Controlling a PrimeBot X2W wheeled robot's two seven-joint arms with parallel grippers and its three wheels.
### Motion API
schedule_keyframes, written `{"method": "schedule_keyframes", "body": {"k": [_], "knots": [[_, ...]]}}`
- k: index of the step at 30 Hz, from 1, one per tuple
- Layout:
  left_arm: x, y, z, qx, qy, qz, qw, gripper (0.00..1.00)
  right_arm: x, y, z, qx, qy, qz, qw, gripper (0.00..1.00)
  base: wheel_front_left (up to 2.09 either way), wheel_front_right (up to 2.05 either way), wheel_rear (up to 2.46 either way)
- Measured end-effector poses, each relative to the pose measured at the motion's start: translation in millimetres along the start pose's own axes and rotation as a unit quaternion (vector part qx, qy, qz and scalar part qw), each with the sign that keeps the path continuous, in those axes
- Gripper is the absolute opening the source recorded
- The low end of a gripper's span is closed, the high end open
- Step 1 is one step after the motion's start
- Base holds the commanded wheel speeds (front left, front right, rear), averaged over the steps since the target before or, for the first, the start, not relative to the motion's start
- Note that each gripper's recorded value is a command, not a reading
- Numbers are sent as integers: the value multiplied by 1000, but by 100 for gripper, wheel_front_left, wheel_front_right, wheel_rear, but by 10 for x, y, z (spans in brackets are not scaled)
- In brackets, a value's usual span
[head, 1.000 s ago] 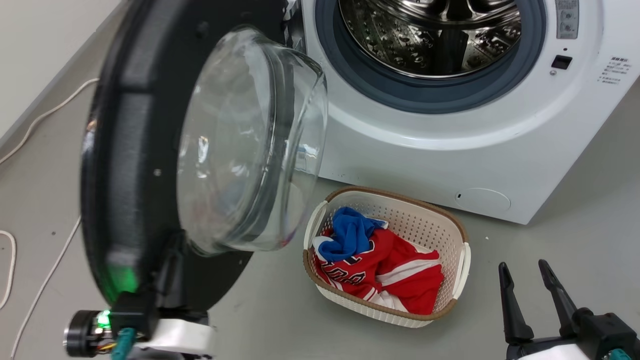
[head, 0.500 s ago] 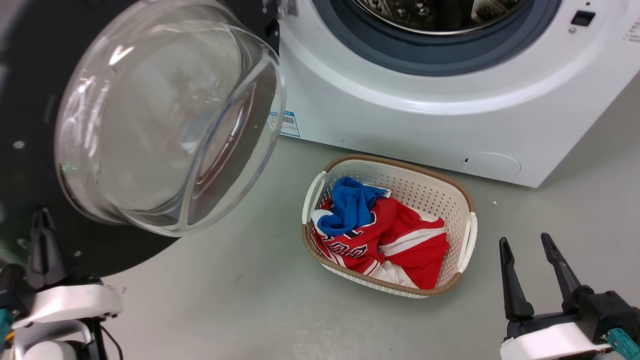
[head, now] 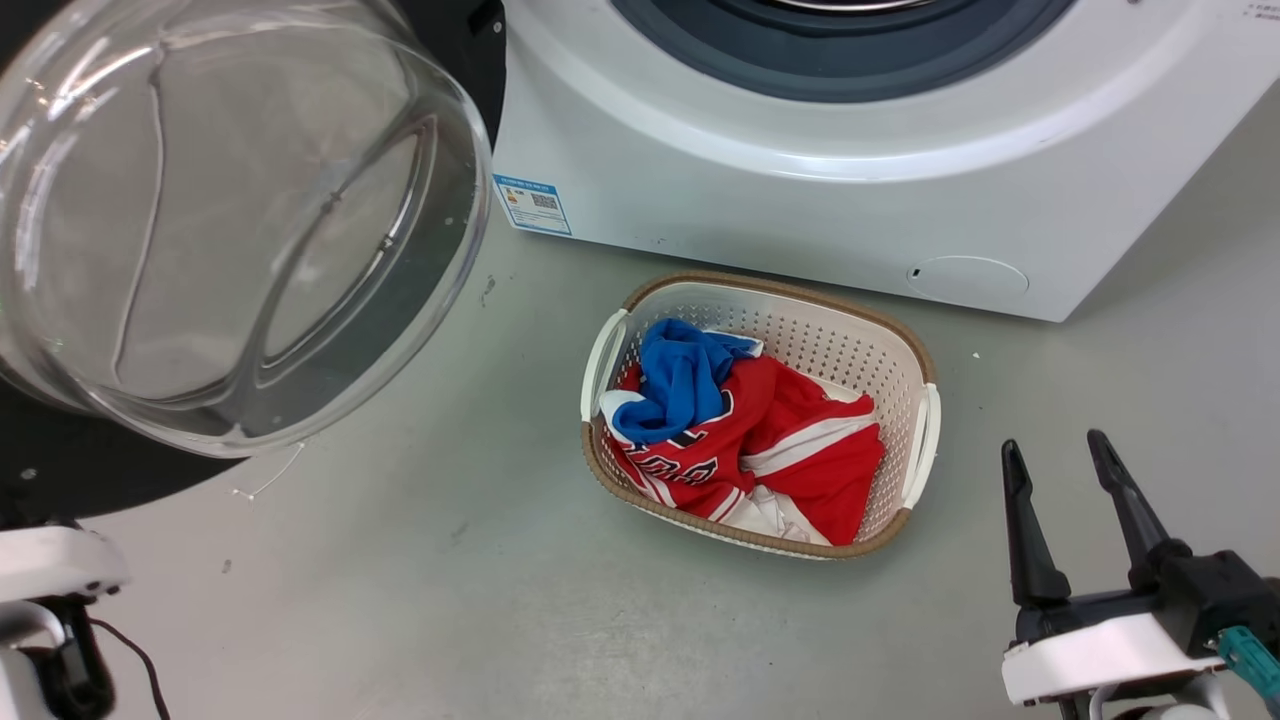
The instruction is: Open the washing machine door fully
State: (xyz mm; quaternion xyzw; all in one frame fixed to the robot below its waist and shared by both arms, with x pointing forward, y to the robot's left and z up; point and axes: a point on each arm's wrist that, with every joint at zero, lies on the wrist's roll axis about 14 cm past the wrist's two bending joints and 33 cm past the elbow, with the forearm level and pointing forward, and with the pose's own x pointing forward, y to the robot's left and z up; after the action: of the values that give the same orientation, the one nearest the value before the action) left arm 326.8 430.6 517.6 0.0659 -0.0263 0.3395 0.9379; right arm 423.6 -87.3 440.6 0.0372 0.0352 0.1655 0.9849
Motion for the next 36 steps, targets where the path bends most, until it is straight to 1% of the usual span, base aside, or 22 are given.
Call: {"method": "schedule_keyframes", "body": {"k": [7,24,31,36], "knots": [[191,106,15,5,-1,13,1000,0,11,-40,-19,-3,2,-5,1000,100,0,0,0],[491,154,-47,12,13,18,1000,0,-11,-132,-44,-5,5,-18,1000,100,0,0,0],[503,171,-51,11,16,14,1000,0,-27,-151,-18,-4,3,-22,1000,100,0,0,0],[460,206,53,16,2,9,1000,0,-58,-157,76,2,-9,-26,1000,100,0,0,0]]}}
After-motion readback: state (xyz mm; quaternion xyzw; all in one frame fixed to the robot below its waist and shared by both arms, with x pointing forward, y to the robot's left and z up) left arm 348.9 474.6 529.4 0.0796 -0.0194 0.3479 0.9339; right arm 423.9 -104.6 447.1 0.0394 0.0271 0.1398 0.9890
